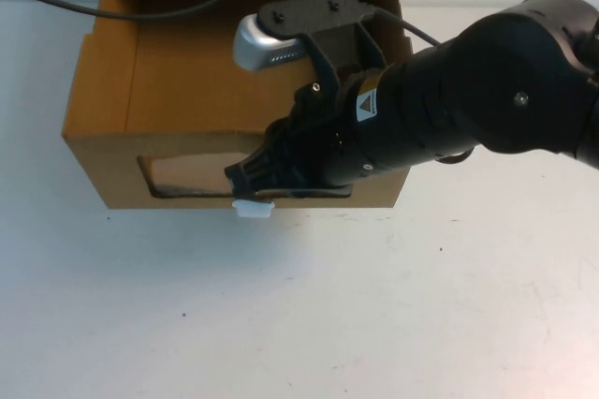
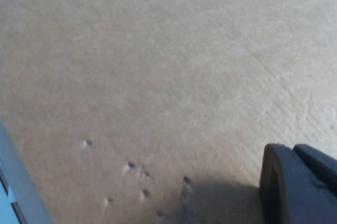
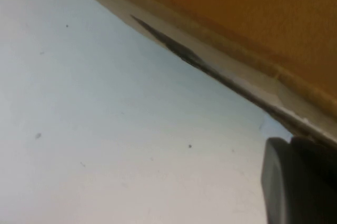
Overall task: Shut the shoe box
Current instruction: Close the shoe box with your right arm
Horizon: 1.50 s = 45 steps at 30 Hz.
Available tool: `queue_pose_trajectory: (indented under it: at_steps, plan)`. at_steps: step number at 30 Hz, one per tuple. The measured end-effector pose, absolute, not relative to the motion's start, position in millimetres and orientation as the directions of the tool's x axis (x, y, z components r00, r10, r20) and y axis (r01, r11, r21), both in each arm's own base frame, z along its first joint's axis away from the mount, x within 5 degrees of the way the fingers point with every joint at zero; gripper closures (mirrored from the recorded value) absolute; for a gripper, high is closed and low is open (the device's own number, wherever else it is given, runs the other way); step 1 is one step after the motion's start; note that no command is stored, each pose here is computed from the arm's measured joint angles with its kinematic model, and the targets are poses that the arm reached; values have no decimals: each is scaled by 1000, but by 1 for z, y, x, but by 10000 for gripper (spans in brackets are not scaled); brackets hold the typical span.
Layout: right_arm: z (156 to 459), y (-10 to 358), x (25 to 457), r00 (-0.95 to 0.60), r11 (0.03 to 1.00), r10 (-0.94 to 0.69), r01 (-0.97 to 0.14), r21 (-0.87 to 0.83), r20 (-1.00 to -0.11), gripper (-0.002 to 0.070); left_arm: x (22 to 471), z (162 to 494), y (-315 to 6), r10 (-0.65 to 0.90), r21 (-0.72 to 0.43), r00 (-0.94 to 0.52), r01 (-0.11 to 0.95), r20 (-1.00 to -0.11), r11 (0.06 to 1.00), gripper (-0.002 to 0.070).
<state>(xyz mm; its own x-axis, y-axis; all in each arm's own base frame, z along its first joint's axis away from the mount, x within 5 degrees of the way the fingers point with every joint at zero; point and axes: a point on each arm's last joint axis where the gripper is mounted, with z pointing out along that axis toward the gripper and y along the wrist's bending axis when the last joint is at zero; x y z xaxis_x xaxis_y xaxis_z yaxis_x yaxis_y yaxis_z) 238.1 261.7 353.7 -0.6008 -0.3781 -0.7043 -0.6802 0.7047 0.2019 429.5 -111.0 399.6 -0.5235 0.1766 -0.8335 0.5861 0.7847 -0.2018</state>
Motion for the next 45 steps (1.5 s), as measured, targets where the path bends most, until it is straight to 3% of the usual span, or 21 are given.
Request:
queue_pose_trajectory:
  at_steps: [20, 31, 45]
  plan:
    - [350, 270, 258, -570, 716, -287, -661, 223, -770, 687, 430, 399, -111, 181, -198, -524, 586, -832, 786, 677]
    - [364, 271, 257, -585, 682, -311, -686, 254, -749, 687, 430, 399, -110, 184, -194, -525, 584, -831, 788, 677]
    - [359, 258, 293, -607, 710, -237, -642, 291, -759, 687, 430, 399, -110, 185, -194, -525, 584, -831, 788, 677]
